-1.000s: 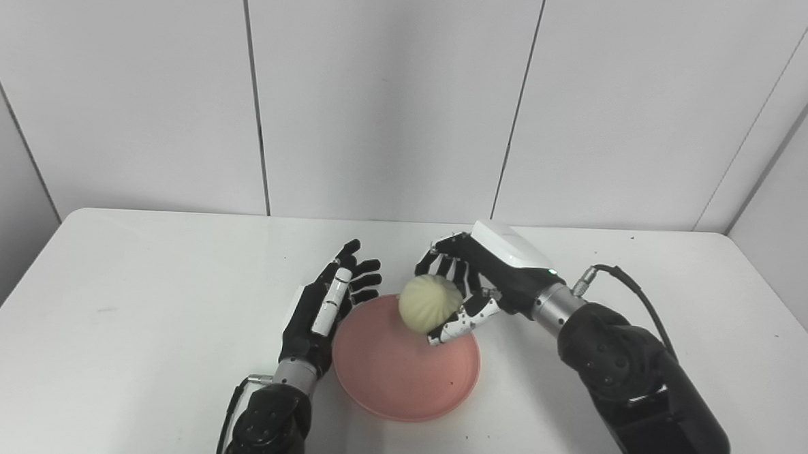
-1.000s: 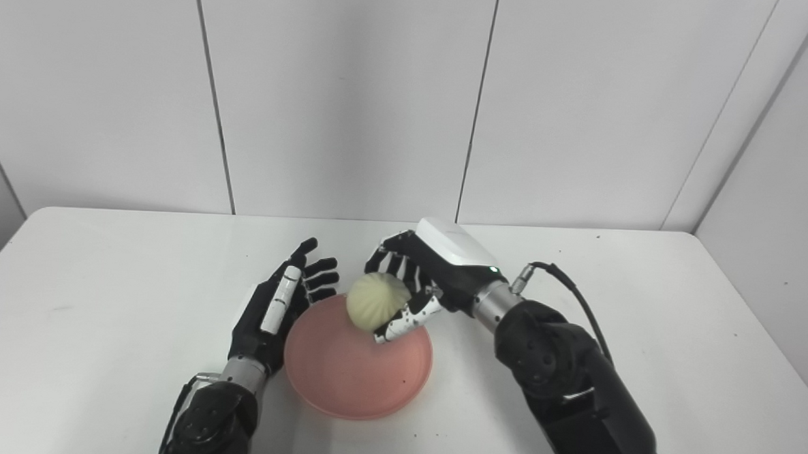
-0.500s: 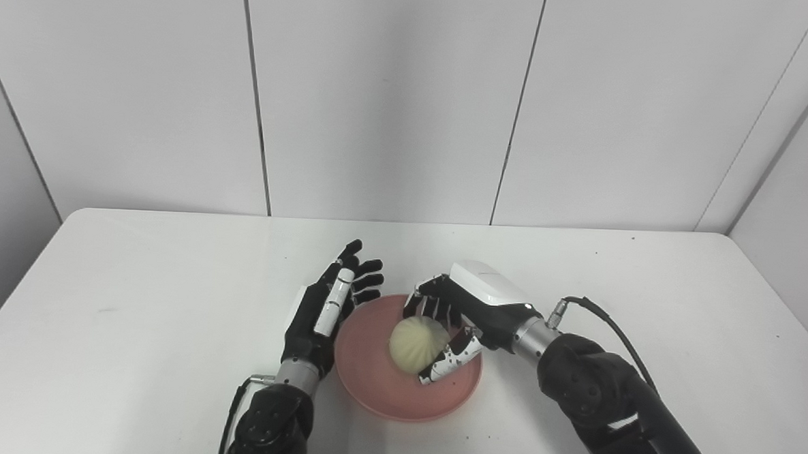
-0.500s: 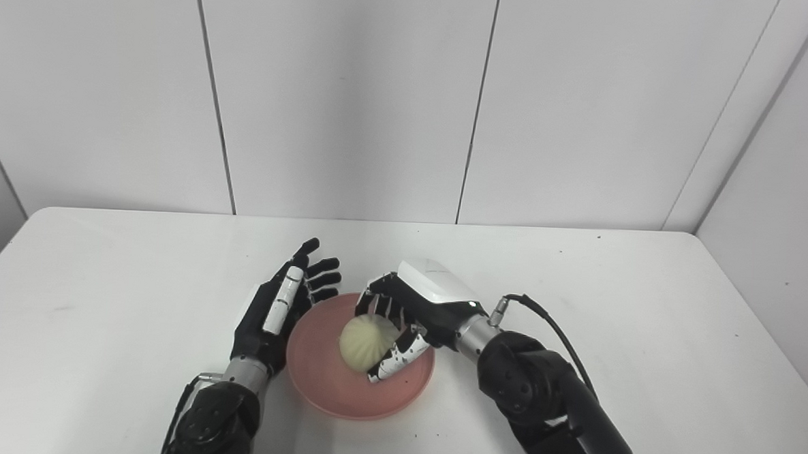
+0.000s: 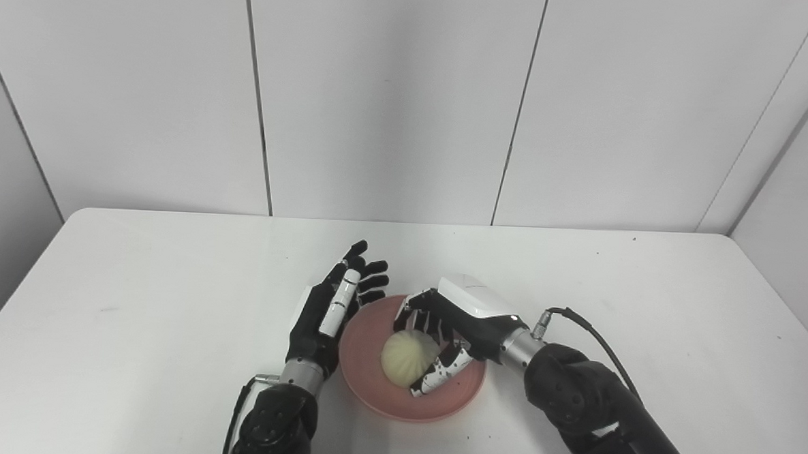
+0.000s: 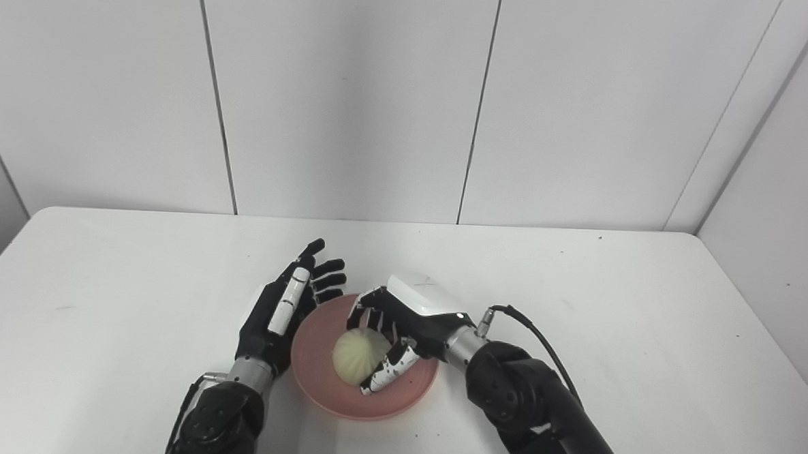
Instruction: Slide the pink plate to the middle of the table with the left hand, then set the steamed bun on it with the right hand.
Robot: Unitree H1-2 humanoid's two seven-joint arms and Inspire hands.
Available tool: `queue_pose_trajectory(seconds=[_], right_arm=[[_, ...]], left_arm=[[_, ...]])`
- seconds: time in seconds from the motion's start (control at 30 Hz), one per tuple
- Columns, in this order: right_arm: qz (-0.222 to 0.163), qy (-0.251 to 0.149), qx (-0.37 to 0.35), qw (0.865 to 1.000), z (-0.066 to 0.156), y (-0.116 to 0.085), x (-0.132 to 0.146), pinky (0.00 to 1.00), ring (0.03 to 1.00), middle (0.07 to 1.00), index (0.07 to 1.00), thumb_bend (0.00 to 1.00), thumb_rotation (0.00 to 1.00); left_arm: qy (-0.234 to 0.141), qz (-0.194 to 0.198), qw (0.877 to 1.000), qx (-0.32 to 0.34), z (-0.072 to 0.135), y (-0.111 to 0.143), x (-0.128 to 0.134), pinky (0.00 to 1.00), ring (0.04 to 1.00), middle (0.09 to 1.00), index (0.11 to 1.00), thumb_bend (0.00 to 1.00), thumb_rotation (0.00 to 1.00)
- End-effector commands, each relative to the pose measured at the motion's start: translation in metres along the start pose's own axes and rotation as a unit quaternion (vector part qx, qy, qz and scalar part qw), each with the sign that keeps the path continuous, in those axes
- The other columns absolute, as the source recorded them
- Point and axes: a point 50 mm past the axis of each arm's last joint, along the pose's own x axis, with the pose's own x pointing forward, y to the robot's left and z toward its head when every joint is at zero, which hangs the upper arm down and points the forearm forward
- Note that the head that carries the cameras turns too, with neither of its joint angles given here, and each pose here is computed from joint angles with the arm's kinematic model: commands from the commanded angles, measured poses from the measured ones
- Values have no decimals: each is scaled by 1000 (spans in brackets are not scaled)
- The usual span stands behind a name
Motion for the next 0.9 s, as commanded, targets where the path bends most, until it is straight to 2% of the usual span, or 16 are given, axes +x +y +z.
queue_pose_trajectory(seconds=[0.0,0.03,0.1,0.17,0.2,0.23,0.3,0.37,0.57,0.73,0.87], right_arm=[[-34,-27,-19,999,14,-23,3,350,423,483,495,530,6],[-34,-28,-20,999,14,-23,3,368,442,528,594,722,131],[-31,-29,-21,999,14,-23,1,428,510,601,687,902,262],[-28,-28,-23,999,13,-23,-1,458,543,628,712,948,298],[-27,-28,-24,999,13,-23,-2,506,592,662,729,974,323],[-26,-26,-26,999,13,-23,-3,532,617,679,737,988,335],[-24,-24,-29,999,12,-23,-4,646,720,744,748,999,368],[-23,-23,-31,999,13,-24,-5,695,761,773,754,1000,376],[-22,-22,-38,999,13,-26,-7,712,772,786,755,1000,386],[-27,-19,-36,999,12,-27,-11,703,766,783,748,1000,354],[-47,-20,-18,999,12,-29,-18,695,759,772,737,1000,326]], left_arm=[[28,-1,1000,-5,-13,-2,-6,718,737,739,870,622,788],[27,-1,1000,-5,-13,-2,-6,715,734,731,865,619,783],[26,-1,1000,-4,-13,-3,-6,712,730,737,865,613,779],[26,0,1000,-4,-13,-2,-6,712,729,743,868,612,779],[26,0,1000,-4,-13,-2,-6,708,729,748,872,610,777],[26,1,1000,-4,-13,-2,-7,706,729,751,874,609,776],[26,1,1000,-5,-12,-2,-7,698,731,754,876,609,772],[25,1,1000,-5,-12,-1,-7,694,731,754,877,607,768],[24,1,1000,1,-11,0,-9,694,735,759,879,603,781],[25,0,1000,0,-11,1,-9,699,738,758,877,611,781],[26,0,1000,2,-10,2,-10,700,735,752,876,612,782]])
